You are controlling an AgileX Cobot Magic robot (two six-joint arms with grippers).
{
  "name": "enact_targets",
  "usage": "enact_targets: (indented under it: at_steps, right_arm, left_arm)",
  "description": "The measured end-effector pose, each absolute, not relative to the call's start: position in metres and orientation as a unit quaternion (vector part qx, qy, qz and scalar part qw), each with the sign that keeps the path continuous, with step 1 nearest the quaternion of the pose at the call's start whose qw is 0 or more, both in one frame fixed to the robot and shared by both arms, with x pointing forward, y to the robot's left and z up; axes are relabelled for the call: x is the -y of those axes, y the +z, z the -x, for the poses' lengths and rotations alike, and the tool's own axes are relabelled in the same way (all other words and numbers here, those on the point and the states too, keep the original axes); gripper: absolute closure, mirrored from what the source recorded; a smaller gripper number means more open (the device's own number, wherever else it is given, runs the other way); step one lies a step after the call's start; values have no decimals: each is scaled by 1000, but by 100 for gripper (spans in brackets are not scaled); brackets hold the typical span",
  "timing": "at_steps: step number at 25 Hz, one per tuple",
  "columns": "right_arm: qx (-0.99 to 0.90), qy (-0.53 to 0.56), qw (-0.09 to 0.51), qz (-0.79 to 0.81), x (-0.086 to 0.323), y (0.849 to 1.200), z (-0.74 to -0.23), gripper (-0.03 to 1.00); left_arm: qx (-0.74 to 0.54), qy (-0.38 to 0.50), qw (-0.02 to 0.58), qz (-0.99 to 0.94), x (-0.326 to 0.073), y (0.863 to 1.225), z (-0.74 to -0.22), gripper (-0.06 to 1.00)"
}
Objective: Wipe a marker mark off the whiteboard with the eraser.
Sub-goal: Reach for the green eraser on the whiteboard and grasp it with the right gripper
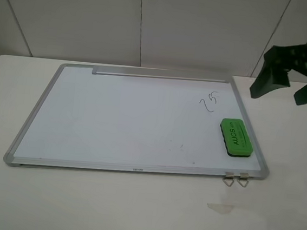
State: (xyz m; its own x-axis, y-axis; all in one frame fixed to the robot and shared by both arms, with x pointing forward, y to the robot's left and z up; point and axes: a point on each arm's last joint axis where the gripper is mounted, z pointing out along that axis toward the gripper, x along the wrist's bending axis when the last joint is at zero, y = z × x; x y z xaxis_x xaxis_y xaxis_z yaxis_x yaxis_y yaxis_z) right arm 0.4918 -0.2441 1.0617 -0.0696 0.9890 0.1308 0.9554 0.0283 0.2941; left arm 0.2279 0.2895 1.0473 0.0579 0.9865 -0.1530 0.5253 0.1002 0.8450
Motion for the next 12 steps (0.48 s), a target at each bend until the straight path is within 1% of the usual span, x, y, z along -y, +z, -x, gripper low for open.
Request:
enact_targets:
  at_steps: [6, 12]
  right_arm:
    - [-744, 68, 54, -662, 242, 1018, -548, 14]
    - [-759, 13, 14, -651, 238, 969, -578, 14]
  left_arm:
    - [-623, 287, 402, -606, -290, 1047, -228, 16]
    - [-623, 287, 402, -606, -290, 1047, -228, 16]
